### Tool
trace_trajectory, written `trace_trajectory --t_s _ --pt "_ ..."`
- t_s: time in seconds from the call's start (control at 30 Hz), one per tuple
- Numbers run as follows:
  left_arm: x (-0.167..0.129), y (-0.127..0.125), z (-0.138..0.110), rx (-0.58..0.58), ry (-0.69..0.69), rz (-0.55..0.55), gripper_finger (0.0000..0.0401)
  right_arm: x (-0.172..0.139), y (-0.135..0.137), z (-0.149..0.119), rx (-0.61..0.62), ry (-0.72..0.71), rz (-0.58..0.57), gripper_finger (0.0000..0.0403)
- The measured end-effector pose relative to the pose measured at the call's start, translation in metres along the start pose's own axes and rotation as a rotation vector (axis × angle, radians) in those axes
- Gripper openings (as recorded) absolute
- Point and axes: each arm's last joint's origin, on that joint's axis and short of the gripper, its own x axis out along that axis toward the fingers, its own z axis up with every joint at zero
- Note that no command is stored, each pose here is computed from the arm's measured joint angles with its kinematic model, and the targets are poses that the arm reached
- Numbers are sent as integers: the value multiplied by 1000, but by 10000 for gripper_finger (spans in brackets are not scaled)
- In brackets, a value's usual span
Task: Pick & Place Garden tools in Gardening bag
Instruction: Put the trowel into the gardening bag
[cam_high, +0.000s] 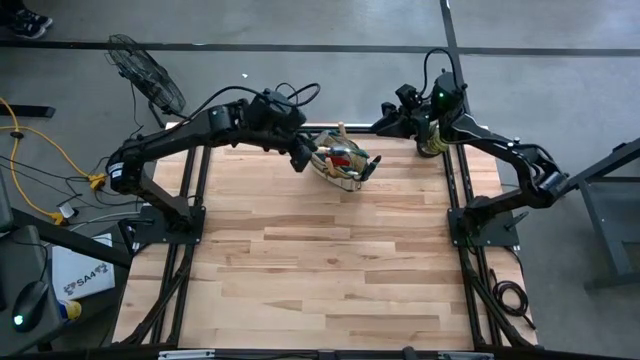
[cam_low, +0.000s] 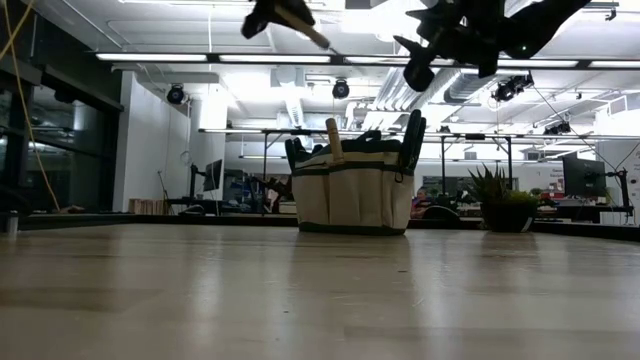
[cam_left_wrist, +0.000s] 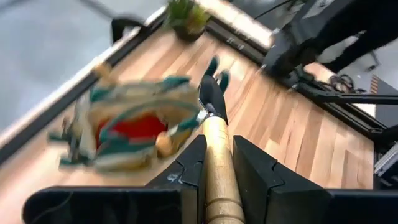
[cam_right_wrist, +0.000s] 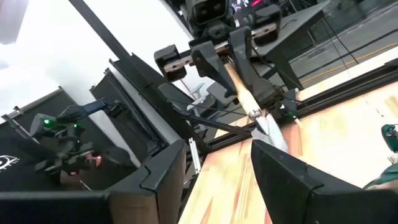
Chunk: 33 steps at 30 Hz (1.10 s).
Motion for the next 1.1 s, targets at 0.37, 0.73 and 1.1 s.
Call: trace_trajectory --t_s 0.37,0.73,1.1 --pt "-6 21 -14 -352 178 172 53 -1 -2 -1 4 -2 -12 175" --pt "9 37 -19 -460 281 229 53 -2 -5 -3 9 -7 -37 175" --pt "35 58 -20 -525 368 228 53 -2 -6 -4 -2 -4 -39 175"
